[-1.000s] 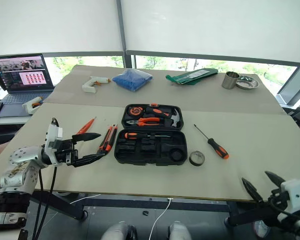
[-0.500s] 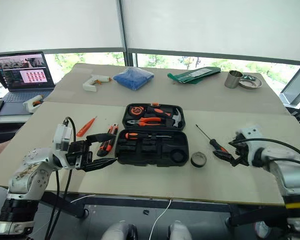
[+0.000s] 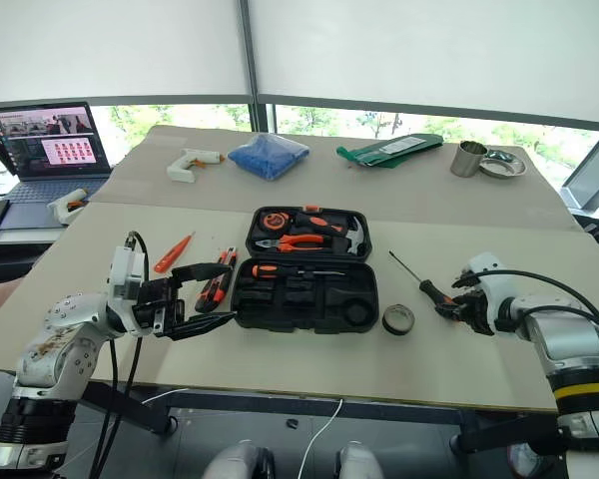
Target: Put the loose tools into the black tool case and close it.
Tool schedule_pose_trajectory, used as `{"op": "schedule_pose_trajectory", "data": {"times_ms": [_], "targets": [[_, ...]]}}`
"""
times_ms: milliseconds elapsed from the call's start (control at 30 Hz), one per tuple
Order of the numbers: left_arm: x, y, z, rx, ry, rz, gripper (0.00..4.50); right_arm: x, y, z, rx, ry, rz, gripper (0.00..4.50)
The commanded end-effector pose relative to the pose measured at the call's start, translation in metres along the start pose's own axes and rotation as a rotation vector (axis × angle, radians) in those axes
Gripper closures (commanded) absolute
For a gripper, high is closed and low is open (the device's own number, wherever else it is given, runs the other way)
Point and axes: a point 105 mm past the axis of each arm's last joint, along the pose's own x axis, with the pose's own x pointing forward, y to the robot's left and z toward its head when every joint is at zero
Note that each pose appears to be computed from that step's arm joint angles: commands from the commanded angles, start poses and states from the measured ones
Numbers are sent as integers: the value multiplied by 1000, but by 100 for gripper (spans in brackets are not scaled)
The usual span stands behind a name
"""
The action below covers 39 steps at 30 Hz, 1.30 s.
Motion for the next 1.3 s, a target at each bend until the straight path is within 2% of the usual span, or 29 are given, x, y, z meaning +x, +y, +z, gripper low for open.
{"op": "schedule_pose_trajectory", "data": {"times_ms": [33, 100, 167, 233, 367, 500, 667, 967, 1300], "targets": [[-3, 3, 19, 51, -64, 55, 0, -30, 18, 66, -224, -272, 45, 348], [-7, 5, 20, 61, -63, 82, 0, -36, 28, 85, -282, -347, 53, 348], [-15, 8, 19, 58, -68, 144, 0, -29, 54, 106, -393, -385, 133, 348], [-23, 8, 15, 49, -55, 188, 0, -14, 70, 119, -491, -352, 194, 348], [-29, 4, 3, 38, -12, 216, 0, 18, 84, 134, -606, -243, 262, 348], [-34, 3, -5, 47, 36, 217, 0, 50, 97, 131, -784, -74, 335, 348], [-34, 5, -5, 68, 38, 226, 0, 68, 92, 127, -889, 28, 341, 348], [-40, 5, -8, 80, 43, 251, 0, 75, 99, 126, -975, 50, 402, 348], [-44, 7, -12, 83, 48, 265, 0, 76, 98, 119, -938, 55, 392, 348]]}}
